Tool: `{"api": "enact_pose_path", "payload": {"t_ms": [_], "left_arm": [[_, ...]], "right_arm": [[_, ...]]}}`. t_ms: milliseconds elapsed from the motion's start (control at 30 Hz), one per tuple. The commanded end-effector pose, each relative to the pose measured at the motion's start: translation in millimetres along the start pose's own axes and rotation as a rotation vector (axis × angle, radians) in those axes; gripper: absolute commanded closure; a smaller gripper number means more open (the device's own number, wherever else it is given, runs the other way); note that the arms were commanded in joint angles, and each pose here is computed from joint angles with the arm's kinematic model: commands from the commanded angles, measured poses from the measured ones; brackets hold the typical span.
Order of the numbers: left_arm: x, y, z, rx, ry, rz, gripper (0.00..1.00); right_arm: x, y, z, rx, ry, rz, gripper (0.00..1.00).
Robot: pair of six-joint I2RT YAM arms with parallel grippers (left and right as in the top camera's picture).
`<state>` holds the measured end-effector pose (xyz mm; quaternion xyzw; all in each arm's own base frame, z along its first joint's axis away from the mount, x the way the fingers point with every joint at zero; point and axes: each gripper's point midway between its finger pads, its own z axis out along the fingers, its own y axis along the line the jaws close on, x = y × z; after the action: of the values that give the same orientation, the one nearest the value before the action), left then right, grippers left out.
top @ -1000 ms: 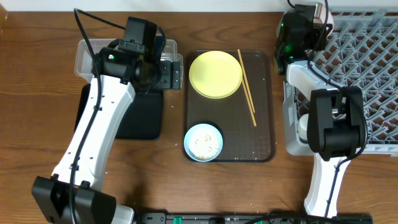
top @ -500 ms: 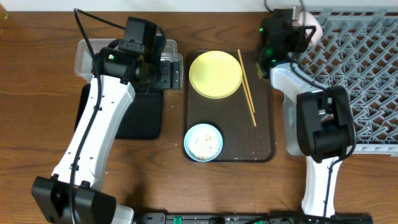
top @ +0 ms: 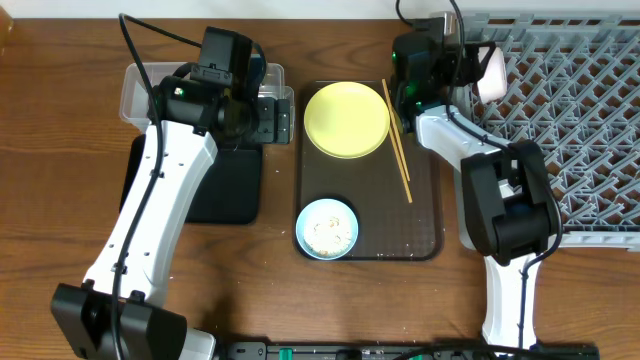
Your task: Sort waste into correct bins and load items into the dishwasher rack
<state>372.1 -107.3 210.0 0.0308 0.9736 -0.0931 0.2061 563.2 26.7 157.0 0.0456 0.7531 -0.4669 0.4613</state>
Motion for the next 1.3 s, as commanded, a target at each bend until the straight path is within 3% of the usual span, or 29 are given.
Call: {"api": "enact_pose_path", "payload": {"t_ms": [0,133,267,467,533,733,933,1267], "left_arm": [[-1,0,0,-0.005,0.000,0.007,0.09],[-1,0,0,-0.005,0.000,0.007,0.09],[-1,0,0,-0.005,0.000,0.007,0.08],[-1,0,0,-0.005,0.000,0.007,0.08],[-1,0,0,-0.005,-0.001,0.007,0.08],[-1,0,0,-0.005,0.000,0.007,0.08],[-1,0,0,-0.005,0.000,0.007,0.08],[-1,0,0,-0.005,0.000,0.007,0.08]], "right_arm": [[-16,3,-12,-0.077,-0.032,0.033,0.11],[-24,33,-44,-0.494,-0.013,0.060,0.01],[-27,53,-117,-1.007,0.079,0.129,0.01],[-18,43,-221,-1.517,0.306,0.220,0.01],[-1,43,-250,-1.632,0.405,0.177,0.11],[74,47,-297,-1.647,0.678,0.002,0.23],[126,54,-322,-1.553,0.854,-0.044,0.35],[119,49,-310,-1.517,0.853,0.019,0.39]]}}
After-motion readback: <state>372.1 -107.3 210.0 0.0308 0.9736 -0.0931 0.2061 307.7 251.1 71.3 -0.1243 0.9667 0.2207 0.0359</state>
